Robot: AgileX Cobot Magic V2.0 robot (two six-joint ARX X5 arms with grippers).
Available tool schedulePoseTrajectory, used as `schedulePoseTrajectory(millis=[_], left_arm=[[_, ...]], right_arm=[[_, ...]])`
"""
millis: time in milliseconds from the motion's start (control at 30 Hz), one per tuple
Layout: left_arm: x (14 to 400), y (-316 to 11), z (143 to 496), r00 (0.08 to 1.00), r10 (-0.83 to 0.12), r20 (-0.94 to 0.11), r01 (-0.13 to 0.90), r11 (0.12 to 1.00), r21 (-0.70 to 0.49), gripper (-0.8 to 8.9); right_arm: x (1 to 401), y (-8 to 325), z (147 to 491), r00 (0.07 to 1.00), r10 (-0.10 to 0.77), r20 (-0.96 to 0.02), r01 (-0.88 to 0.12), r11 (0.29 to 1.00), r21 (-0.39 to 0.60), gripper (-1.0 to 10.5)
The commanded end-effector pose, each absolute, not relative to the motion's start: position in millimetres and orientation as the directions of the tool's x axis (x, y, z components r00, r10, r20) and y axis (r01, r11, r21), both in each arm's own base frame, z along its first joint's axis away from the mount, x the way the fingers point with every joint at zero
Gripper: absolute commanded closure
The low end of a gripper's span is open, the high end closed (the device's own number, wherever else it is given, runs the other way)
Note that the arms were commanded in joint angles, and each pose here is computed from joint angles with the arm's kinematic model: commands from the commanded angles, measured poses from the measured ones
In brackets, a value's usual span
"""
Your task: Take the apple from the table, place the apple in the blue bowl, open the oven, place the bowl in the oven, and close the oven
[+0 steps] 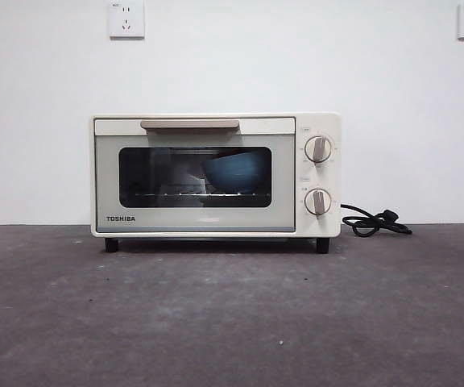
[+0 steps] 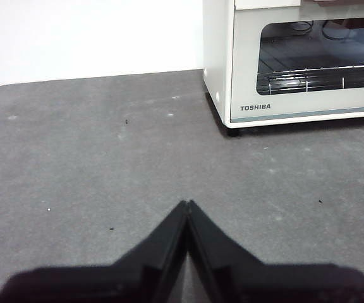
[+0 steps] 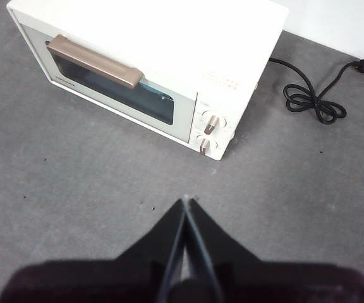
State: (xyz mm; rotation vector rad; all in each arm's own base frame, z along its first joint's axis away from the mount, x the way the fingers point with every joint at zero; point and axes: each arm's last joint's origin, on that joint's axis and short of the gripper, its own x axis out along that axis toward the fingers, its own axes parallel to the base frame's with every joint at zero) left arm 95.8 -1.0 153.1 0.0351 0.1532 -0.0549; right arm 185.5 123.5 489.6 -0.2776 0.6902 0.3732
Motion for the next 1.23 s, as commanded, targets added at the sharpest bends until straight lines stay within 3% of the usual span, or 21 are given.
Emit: schedulePoseTrajectory(millis=[33, 367, 567, 667, 833, 1000, 1233], left_arm=[[96, -1, 150, 0.985, -0.054, -0.161, 0.059, 0.998, 0.023, 8.17], [96, -1, 150, 0.985, -0.055, -0.161, 0.059, 0.998, 0.023, 8.17], [96, -1, 150, 0.985, -0.054, -0.164, 0.059, 0.998, 0.023, 8.17], [96, -1, 150, 0.985, -0.054, -0.164, 0.059, 0.998, 0.023, 8.17], [96, -1, 150, 0.985, -0.055, -0.164, 0.059, 0.998, 0.023, 8.17], [96, -1, 150, 0.985, -0.054, -0.164, 0.059, 0.998, 0.023, 8.17], [96, -1, 150, 0.985, -0.055, -0.164, 0.059, 0.998, 0.023, 8.17]], right_arm=[[186, 124, 486, 0.693, 0.226, -0.685, -0.427, 0.894, -0.138, 9.5], [186, 124, 486, 0.693, 0.226, -0.684, -0.427, 0.894, -0.137, 9.5], [166, 100, 500, 0.745, 0.224, -0.628, -0.384, 0.914, -0.129, 9.5], [156, 85, 513, 0.811, 0.228, -0.539, -0.360, 0.920, -0.153, 9.5], [145, 54, 518, 0.915, 0.168, -0.366, -0.223, 0.968, -0.115, 9.5], [137, 30, 480, 0.956, 0.110, -0.271, -0.157, 0.975, -0.158, 9.5], [133, 10, 371, 0.993, -0.007, -0.115, -0.013, 0.985, -0.173, 9.5]])
